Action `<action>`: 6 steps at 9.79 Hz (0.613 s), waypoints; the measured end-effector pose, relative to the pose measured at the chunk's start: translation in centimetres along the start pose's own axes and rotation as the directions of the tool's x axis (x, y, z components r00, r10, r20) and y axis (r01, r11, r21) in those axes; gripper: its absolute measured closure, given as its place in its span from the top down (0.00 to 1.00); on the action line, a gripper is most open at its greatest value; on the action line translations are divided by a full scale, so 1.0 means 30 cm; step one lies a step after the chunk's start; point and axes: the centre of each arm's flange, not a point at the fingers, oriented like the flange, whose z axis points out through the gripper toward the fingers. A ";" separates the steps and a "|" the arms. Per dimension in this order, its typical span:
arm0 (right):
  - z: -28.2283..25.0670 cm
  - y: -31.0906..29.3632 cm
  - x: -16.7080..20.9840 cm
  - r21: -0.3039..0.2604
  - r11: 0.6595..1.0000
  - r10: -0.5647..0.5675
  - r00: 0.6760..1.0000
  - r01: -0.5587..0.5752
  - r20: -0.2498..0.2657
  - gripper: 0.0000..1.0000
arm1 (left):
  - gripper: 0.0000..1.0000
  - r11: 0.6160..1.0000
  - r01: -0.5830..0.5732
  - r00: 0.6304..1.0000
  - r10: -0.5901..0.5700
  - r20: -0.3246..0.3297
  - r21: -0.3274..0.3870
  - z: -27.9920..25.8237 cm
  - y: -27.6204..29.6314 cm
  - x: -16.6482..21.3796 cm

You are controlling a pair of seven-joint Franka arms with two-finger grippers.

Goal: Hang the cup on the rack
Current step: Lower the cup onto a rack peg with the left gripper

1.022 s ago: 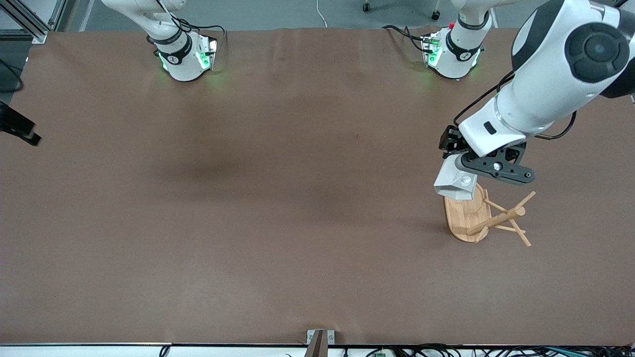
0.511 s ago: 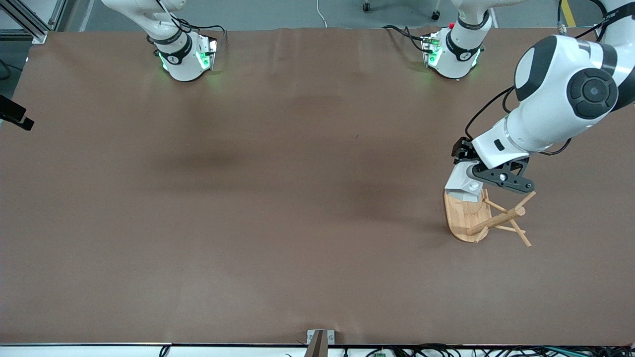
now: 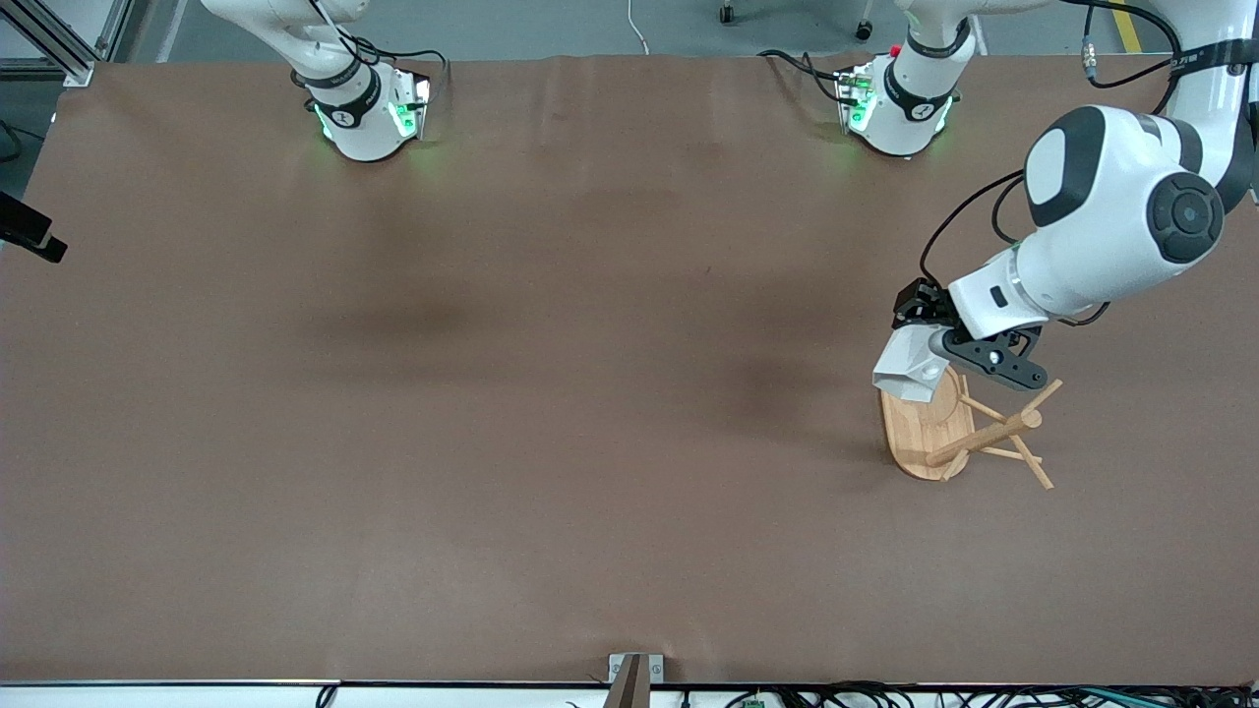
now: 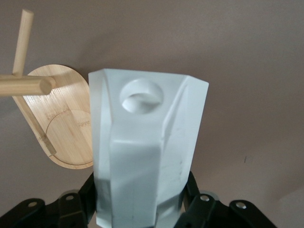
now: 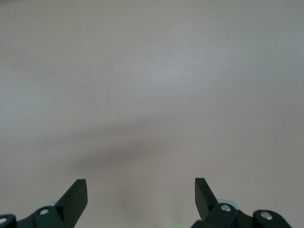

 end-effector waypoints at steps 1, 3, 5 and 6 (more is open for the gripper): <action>0.000 0.000 0.000 0.000 1.000 0.000 1.000 0.000 -0.001 1.00 | 0.71 1.000 0.005 1.000 -0.005 -0.004 -0.003 0.012 -0.011 0.001; 0.000 0.000 0.000 0.000 1.000 0.000 1.000 0.000 -0.001 1.00 | 0.71 1.000 0.000 1.000 0.000 -0.013 -0.002 0.043 -0.014 0.018; -0.001 0.000 0.000 0.000 1.000 0.000 1.000 0.000 -0.001 1.00 | 0.71 1.000 -0.007 1.000 0.007 -0.010 -0.005 0.074 -0.024 0.030; -0.001 0.000 0.000 0.000 1.000 0.000 1.000 0.000 -0.001 1.00 | 0.71 1.000 -0.008 1.000 0.007 -0.011 -0.005 0.078 -0.027 0.034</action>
